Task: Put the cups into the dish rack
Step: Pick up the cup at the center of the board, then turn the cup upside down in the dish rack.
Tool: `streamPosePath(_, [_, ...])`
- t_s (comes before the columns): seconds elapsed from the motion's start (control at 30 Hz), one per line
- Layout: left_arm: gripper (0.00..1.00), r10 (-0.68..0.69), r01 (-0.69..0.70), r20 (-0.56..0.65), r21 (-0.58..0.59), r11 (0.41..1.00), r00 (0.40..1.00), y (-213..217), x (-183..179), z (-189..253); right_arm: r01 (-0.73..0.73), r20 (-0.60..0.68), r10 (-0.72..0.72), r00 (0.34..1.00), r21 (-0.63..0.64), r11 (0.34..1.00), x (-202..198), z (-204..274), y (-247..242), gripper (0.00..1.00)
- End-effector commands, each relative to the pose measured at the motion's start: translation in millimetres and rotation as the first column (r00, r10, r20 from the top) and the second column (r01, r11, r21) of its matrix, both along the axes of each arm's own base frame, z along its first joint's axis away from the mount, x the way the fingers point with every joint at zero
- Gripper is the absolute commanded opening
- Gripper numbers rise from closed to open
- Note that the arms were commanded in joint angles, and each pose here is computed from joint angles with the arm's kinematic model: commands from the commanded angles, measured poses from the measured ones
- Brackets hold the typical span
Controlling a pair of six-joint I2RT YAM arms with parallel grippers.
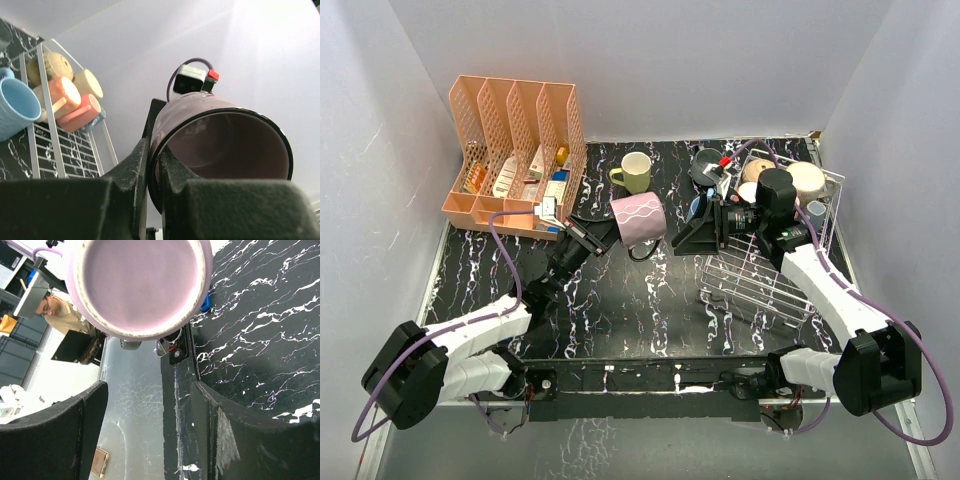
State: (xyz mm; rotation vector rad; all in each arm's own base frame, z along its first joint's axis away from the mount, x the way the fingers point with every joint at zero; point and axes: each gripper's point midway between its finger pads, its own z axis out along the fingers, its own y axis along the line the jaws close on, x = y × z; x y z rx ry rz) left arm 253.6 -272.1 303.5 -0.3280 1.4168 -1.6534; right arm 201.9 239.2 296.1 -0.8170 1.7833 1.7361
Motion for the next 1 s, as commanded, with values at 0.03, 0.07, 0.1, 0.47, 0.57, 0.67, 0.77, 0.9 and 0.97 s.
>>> streamPosePath(0.03, [0.00, 0.136, -0.096, 0.172, -0.223, 0.970, 0.976, 23, 0, 83, 0.027, 0.000, -0.028, 1.000, 0.060, 0.998, -5, 25, 3, 0.68])
streamPosePath(0.07, [0.00, 0.145, -0.103, 0.175, -0.228, 0.968, 0.974, 23, 1, 85, 0.029, 0.001, -0.029, 1.000, 0.068, 0.997, -6, 26, 3, 0.68])
streamPosePath(0.1, [0.00, 0.152, -0.110, 0.176, -0.231, 0.967, 0.973, 22, 2, 86, 0.027, -0.009, -0.027, 1.000, 0.078, 0.997, -8, 28, 4, 0.68])
streamPosePath(0.47, [0.00, 0.160, -0.096, 0.200, -0.294, 0.951, 0.967, 3, 5, 102, 0.051, -0.036, -0.044, 0.998, 0.209, 0.977, -11, 58, 10, 0.68])
streamPosePath(0.57, [0.00, 0.166, -0.096, 0.206, -0.310, 0.946, 0.964, -1, 5, 104, 0.057, -0.039, -0.049, 0.998, 0.237, 0.970, -10, 65, 11, 0.68])
streamPosePath(0.67, [0.00, 0.168, -0.093, 0.214, -0.321, 0.943, 0.962, -5, 4, 107, 0.065, -0.050, -0.054, 0.997, 0.251, 0.966, -8, 67, 13, 0.67])
streamPosePath(0.77, [0.00, 0.174, -0.095, 0.224, -0.324, 0.941, 0.959, -8, 2, 109, 0.076, -0.070, -0.060, 0.996, 0.252, 0.965, -6, 65, 14, 0.67])
streamPosePath(0.9, [0.00, 0.179, -0.097, 0.232, -0.328, 0.940, 0.956, -12, 1, 109, 0.091, -0.093, -0.070, 0.993, 0.253, 0.963, -4, 63, 15, 0.67])
streamPosePath(0.97, [0.00, 0.180, -0.097, 0.234, -0.328, 0.940, 0.955, -14, 0, 109, 0.094, -0.095, -0.072, 0.993, 0.255, 0.962, -2, 64, 15, 0.66])
